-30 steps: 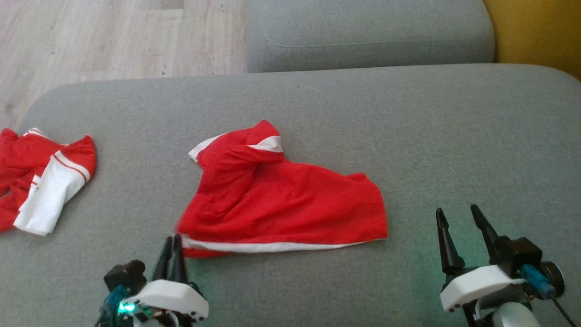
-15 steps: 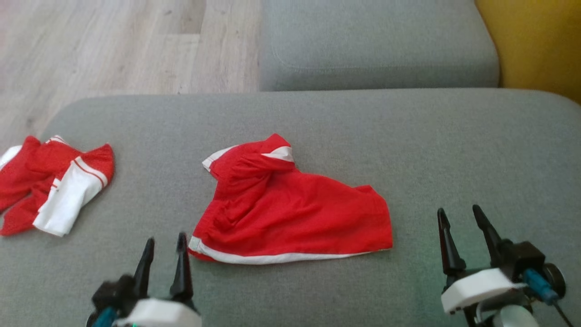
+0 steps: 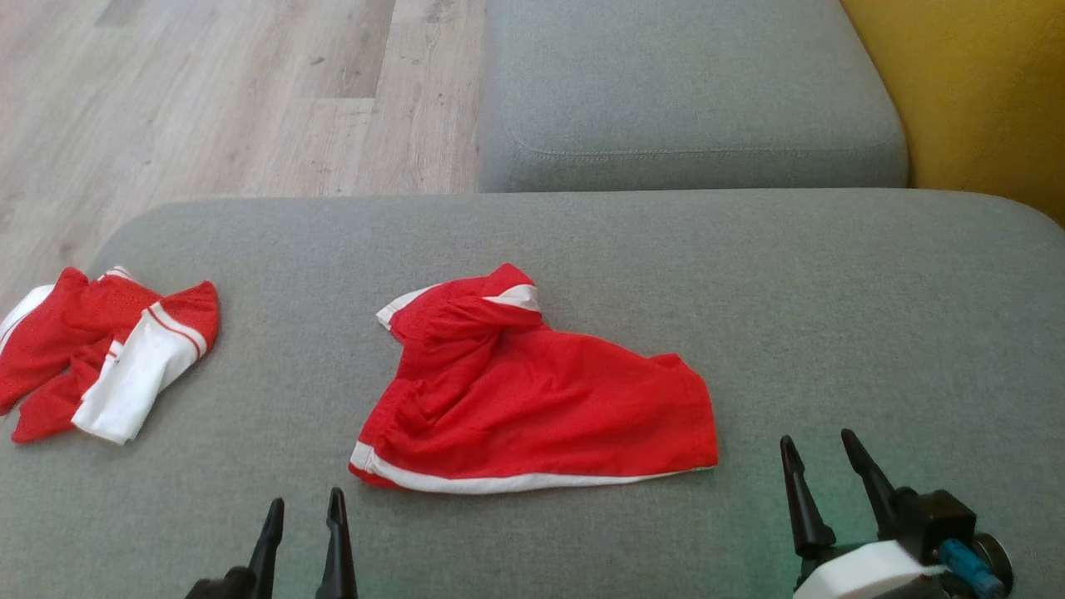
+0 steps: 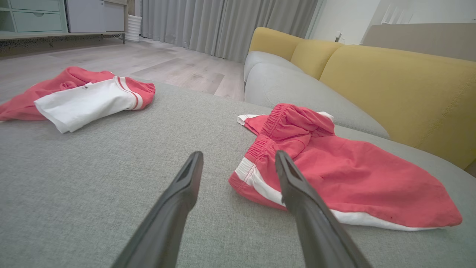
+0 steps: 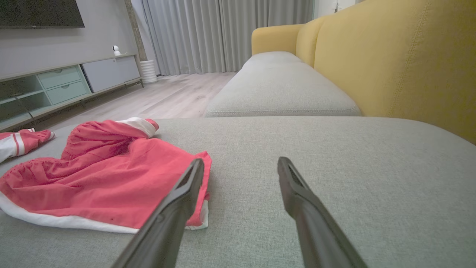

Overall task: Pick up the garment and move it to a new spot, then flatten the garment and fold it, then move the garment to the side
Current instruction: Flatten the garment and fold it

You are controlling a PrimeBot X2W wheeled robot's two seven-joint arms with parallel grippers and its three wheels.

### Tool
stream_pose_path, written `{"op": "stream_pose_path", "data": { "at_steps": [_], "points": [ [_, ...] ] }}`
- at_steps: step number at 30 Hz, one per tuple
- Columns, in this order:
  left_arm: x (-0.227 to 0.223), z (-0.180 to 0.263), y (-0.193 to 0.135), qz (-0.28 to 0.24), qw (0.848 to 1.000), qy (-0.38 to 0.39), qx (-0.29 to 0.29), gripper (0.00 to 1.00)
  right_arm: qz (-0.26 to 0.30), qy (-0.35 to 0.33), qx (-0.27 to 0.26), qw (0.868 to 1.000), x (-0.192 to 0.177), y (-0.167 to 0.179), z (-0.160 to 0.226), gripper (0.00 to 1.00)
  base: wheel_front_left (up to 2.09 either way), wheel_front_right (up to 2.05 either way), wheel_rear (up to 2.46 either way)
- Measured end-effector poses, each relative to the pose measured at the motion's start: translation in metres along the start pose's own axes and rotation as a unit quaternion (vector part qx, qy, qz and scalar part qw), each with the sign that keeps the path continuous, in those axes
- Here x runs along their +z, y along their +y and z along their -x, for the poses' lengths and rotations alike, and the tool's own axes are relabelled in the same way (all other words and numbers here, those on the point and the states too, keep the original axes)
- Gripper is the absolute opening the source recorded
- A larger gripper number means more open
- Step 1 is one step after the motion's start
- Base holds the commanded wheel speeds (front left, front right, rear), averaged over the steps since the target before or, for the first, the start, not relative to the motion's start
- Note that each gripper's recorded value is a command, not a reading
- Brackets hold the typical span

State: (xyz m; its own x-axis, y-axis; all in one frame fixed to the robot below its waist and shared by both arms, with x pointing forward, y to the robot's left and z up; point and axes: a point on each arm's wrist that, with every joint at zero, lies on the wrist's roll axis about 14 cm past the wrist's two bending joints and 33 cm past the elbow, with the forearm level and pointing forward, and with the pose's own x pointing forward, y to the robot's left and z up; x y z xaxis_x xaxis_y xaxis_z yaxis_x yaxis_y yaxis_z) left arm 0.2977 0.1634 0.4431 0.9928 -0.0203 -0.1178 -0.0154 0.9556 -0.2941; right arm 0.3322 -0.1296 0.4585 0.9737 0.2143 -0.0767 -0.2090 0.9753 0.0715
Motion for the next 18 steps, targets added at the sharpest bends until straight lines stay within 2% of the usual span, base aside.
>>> {"op": "stream_pose_path", "data": {
  "at_steps": [18],
  "points": [
    [-0.0004,0.0016,0.0013,-0.012,1.000,0.001,0.003,1.00,-0.001,0.013,0.000,1.000,-0.0093,0.0001,0.0024,1.00,0.00,0.00,0.00]
  ]
}}
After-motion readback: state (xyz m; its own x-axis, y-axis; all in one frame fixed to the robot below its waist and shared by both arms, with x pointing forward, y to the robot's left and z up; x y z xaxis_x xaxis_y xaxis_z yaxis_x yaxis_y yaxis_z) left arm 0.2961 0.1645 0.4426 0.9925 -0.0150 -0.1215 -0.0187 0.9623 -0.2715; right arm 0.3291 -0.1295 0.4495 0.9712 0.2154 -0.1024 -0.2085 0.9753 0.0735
